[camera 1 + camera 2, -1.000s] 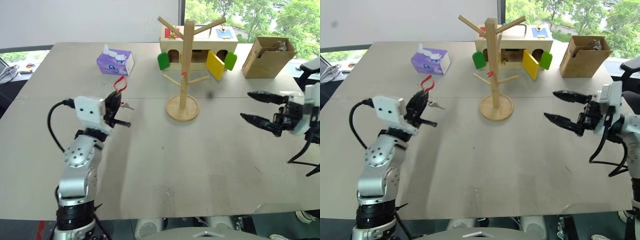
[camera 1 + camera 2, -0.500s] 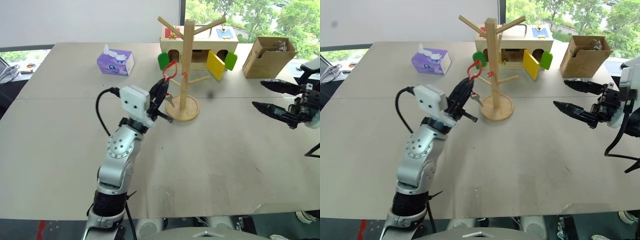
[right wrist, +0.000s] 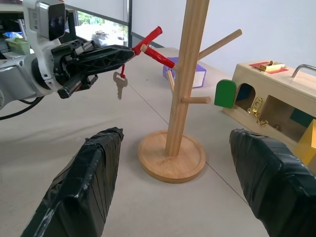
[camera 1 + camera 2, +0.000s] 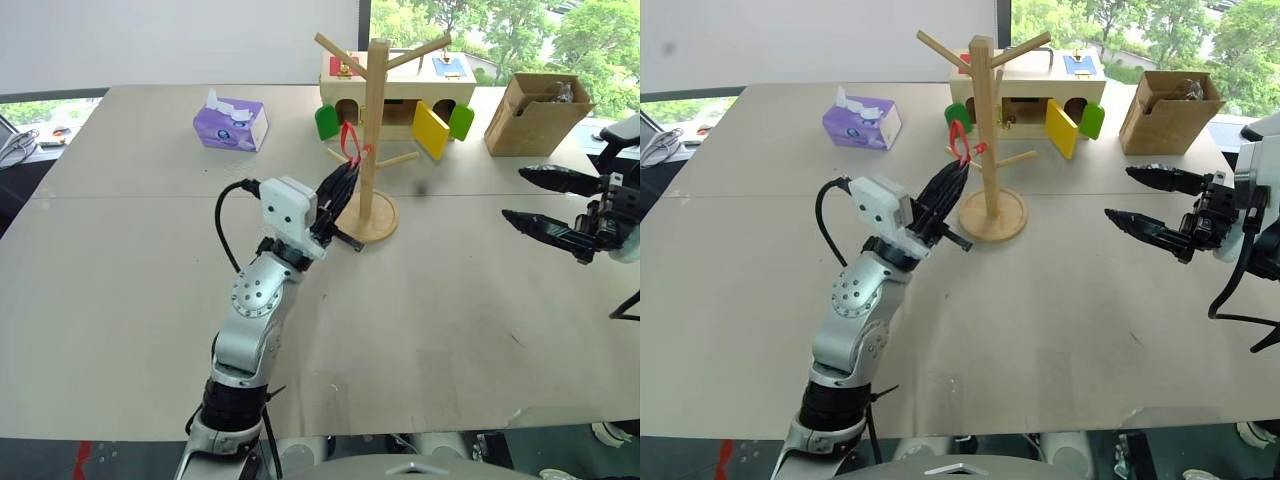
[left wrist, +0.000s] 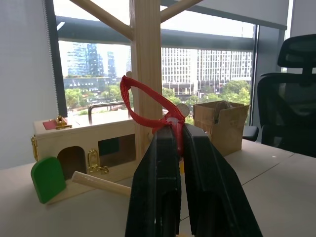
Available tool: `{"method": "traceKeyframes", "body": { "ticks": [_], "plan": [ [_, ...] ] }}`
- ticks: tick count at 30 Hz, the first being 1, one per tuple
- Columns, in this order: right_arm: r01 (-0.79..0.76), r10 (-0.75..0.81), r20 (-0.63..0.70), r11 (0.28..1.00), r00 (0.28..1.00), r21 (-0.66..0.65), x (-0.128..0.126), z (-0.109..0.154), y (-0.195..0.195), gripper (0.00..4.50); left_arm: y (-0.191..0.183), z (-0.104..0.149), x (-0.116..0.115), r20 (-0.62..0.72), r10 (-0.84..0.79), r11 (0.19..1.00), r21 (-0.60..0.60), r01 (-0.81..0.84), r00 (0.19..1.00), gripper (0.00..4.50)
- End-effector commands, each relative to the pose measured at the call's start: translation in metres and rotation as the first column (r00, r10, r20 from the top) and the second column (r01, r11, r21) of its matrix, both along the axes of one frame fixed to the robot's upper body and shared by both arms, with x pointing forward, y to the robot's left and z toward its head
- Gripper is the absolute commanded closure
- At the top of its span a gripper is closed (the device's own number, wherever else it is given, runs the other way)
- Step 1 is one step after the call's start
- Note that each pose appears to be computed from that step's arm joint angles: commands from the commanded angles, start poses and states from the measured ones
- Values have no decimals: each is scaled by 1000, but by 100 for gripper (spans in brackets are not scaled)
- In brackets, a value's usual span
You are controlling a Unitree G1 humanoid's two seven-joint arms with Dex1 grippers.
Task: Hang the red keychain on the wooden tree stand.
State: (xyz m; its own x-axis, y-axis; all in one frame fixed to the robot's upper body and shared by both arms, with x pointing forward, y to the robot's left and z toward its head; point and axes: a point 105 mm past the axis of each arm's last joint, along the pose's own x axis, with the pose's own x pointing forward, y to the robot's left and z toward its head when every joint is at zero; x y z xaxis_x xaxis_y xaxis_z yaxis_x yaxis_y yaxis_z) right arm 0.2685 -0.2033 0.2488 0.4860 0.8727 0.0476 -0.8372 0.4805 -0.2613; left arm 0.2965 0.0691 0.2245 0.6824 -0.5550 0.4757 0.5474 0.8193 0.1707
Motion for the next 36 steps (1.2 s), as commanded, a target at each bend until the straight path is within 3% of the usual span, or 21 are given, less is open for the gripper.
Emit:
{"method": "traceKeyframes", "body": {
  "ticks": [1,9,19,27,31,36],
  "plan": [
    [4,-4,59,1000,998,-4,-5,12,-1,76,1,13,-13,51,-26,999,-19,27,998,445],
    [-1,1,52,1000,999,3,-5,11,1,76,3,7,-15,35,-26,1000,17,26,999,445],
    [5,-5,58,1000,998,8,-7,12,3,76,-8,-13,12,-41,27,997,80,-23,999,445],
    [17,-18,65,1000,998,17,-6,11,3,76,-10,-12,35,-53,68,996,55,-66,996,445],
    [17,-19,67,1000,998,19,-6,10,5,76,-9,-8,37,-35,73,997,39,-72,997,304],
    [32,-34,62,999,997,29,-3,7,6,76,-6,-8,37,-36,97,995,34,-96,995,55]
  ]
}}
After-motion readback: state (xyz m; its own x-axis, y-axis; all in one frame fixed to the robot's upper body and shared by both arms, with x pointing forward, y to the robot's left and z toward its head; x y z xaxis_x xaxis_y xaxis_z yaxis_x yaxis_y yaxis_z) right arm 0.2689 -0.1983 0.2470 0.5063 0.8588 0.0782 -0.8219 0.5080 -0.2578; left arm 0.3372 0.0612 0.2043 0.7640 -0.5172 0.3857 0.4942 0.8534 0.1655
